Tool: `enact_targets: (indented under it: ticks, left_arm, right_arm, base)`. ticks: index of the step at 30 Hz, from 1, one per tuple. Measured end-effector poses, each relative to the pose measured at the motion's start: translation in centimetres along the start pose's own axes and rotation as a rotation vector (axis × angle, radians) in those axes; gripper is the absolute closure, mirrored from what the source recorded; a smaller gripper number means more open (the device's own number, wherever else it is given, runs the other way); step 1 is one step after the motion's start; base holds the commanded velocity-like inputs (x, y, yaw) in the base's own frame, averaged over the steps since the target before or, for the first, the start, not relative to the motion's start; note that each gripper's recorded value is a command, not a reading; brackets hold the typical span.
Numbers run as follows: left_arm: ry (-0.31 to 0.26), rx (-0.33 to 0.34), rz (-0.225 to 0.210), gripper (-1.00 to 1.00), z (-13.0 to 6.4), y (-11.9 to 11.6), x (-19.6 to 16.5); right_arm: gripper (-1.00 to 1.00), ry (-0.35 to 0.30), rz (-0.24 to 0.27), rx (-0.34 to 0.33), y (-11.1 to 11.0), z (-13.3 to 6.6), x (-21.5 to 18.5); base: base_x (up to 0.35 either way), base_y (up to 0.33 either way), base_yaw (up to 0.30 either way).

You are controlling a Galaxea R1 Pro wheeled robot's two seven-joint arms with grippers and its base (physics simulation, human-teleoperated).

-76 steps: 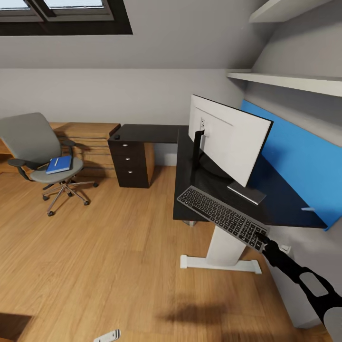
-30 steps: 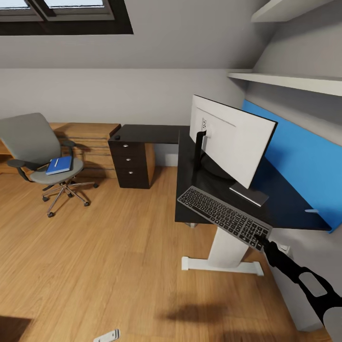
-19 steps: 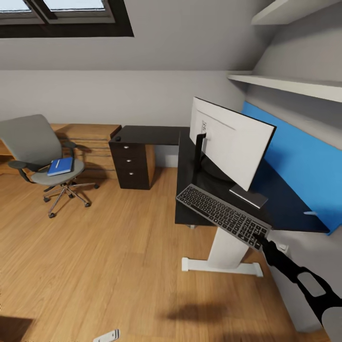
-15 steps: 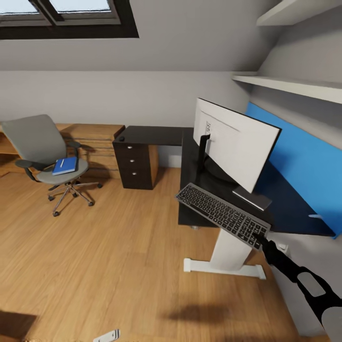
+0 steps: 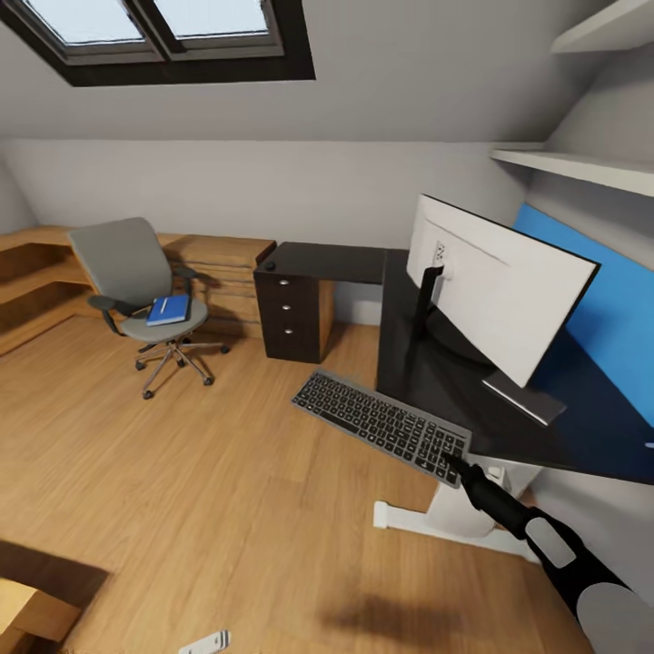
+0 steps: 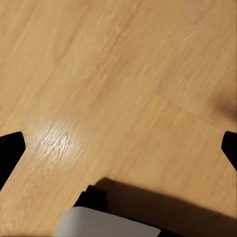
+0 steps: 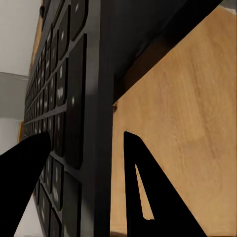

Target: In the bedroom, organize the workspace by keeping the computer under the desk, ensuring the monitor is on the desk, placing the keyboard on the desk next to the monitor, placing the mouse on the desk next to the keyboard, moving the folder from the swivel chair onto the desk next to the mouse, stacking the notebook on top of the folder with the pen on top of the notebook, and positioning the swivel chair next to the desk.

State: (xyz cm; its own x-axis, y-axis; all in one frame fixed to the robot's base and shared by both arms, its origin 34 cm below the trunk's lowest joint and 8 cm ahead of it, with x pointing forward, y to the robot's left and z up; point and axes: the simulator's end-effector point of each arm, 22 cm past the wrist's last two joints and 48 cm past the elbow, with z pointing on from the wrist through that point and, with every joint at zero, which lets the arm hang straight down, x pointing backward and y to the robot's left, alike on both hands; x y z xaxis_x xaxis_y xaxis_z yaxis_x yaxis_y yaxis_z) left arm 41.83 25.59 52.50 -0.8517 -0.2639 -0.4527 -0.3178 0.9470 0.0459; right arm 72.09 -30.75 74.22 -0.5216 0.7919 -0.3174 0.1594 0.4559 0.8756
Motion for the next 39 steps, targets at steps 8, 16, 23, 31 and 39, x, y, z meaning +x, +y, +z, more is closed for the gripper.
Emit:
enact_targets:
  ticks: [8,16,23,31,39]
  left_arm:
    - [0.000,0.003,0.001,-1.00,0.0,-0.1,0.0]
    - [0.000,0.003,0.001,-1.00,0.0,-0.1,0.0]
    - [0.002,0.003,0.002,-1.00,0.0,-0.1,0.1]
    - [0.002,0.003,0.002,-1.00,0.0,-0.1,0.1]
    - [0.001,0.003,0.002,-1.00,0.0,-0.1,0.1]
  right_arm:
    - [1.00,0.001,0.001,-0.011,0.3,0.2,0.3]
    - [1.00,0.013,0.021,-0.024,0.9,0.9,1.7]
    - [1.00,0.018,0.029,-0.031,1.2,1.2,2.4]
    - [1.00,0.019,0.026,-0.030,1.2,1.2,2.4]
    - [1.00,0.019,0.026,-0.029,1.1,1.2,2.4]
  base:
    - [0.075,0.135,0.022]
    - [0.136,0.270,0.000]
    - [0.101,0.291,0.000]
    - [0.092,0.300,0.000]
    - [0.096,0.301,0.000]
